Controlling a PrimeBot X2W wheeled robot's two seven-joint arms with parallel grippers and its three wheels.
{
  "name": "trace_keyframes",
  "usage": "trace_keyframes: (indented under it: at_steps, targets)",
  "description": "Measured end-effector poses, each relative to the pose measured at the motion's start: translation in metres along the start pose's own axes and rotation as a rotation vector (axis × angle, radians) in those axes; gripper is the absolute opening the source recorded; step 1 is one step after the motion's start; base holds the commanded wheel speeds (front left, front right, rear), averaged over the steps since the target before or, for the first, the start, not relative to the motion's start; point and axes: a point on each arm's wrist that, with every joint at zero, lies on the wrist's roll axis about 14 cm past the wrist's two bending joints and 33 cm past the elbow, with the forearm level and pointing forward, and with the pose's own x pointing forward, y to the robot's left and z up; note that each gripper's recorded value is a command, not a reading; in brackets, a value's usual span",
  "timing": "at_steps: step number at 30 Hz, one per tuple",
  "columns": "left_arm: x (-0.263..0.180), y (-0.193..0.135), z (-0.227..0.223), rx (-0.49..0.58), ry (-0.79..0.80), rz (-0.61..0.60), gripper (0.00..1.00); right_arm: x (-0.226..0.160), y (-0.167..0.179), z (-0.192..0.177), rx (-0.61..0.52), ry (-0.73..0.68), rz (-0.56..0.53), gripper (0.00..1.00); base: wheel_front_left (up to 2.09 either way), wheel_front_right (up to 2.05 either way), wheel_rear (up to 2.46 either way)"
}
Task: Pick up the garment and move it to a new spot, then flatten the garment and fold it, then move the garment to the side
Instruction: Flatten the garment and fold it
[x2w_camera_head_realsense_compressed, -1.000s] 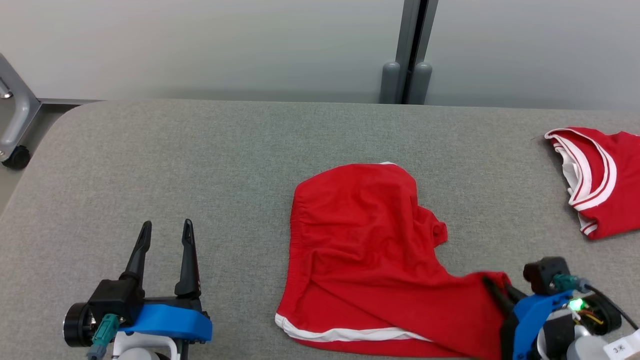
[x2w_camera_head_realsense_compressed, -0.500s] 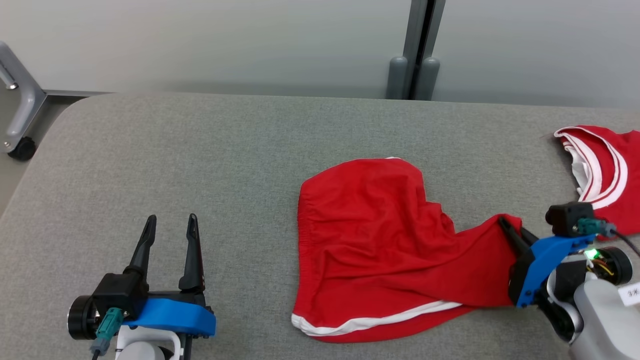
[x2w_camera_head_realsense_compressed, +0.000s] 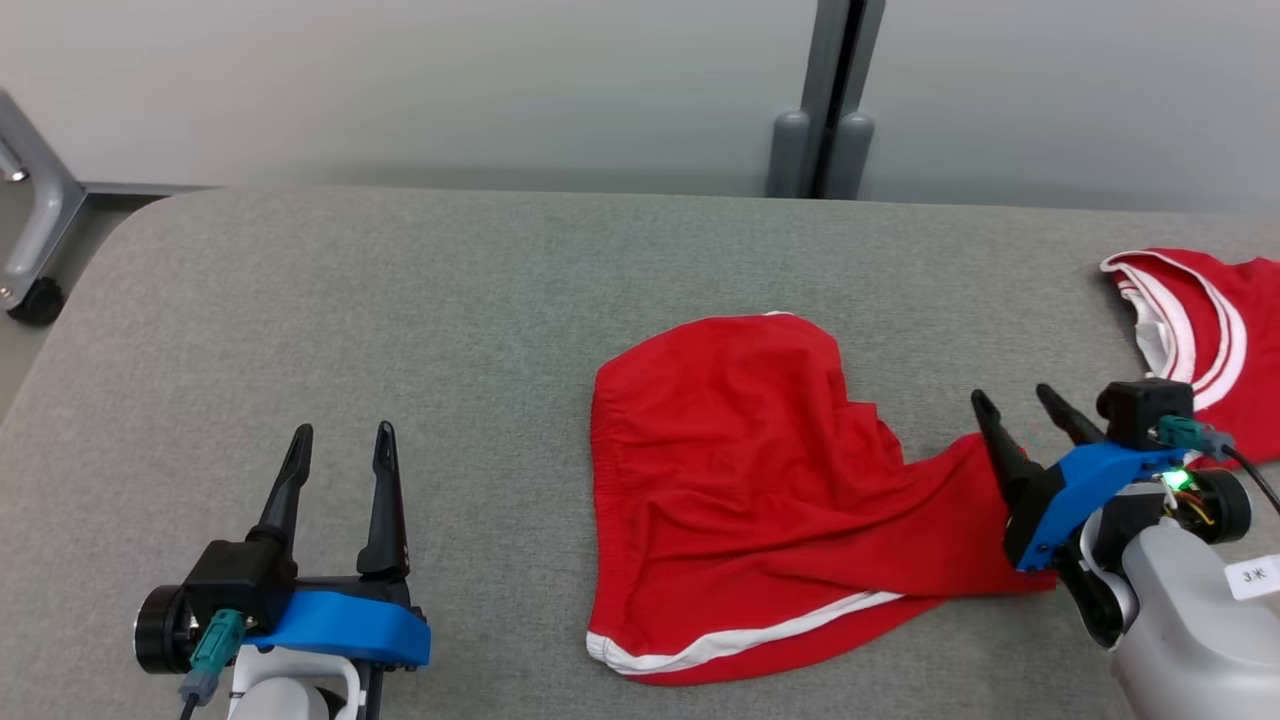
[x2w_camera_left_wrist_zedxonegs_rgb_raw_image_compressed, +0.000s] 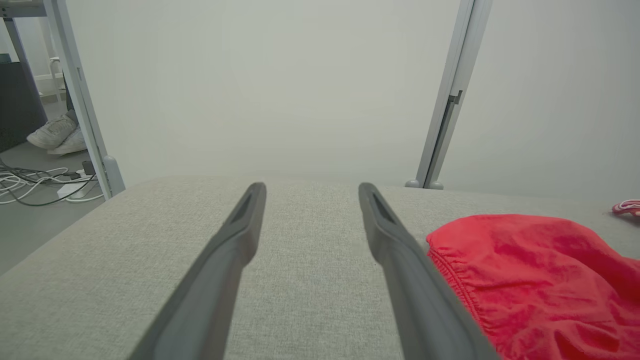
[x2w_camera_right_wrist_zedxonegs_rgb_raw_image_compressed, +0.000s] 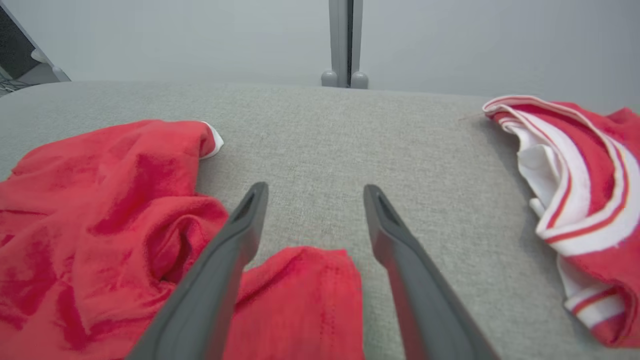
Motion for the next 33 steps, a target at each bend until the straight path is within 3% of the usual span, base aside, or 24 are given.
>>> trace_keyframes:
  at_steps: [8, 15, 24, 33]
  targets:
    - [-0.001, -0.014, 0.001, 0.003, -0.006, -0.039, 1.0, -0.03, -0.029, 0.046, 0.017, -0.223, -0.068, 1.0, 0.0, 0.0, 0.0]
    - [-0.002, -0.026, 0.004, 0.007, -0.016, -0.077, 1.0, -0.071, -0.032, 0.064, 0.028, -0.364, -0.096, 1.0, 0.0, 0.0, 0.0]
    - [-0.006, -0.033, 0.007, 0.01, -0.024, -0.096, 1.0, -0.113, -0.008, 0.025, 0.044, -0.346, -0.106, 1.0, 0.0, 0.0, 0.0]
    - [-0.008, -0.033, 0.005, 0.009, -0.019, -0.098, 1.0, -0.127, 0.002, 0.02, 0.036, -0.311, -0.116, 1.0, 0.0, 0.0, 0.0]
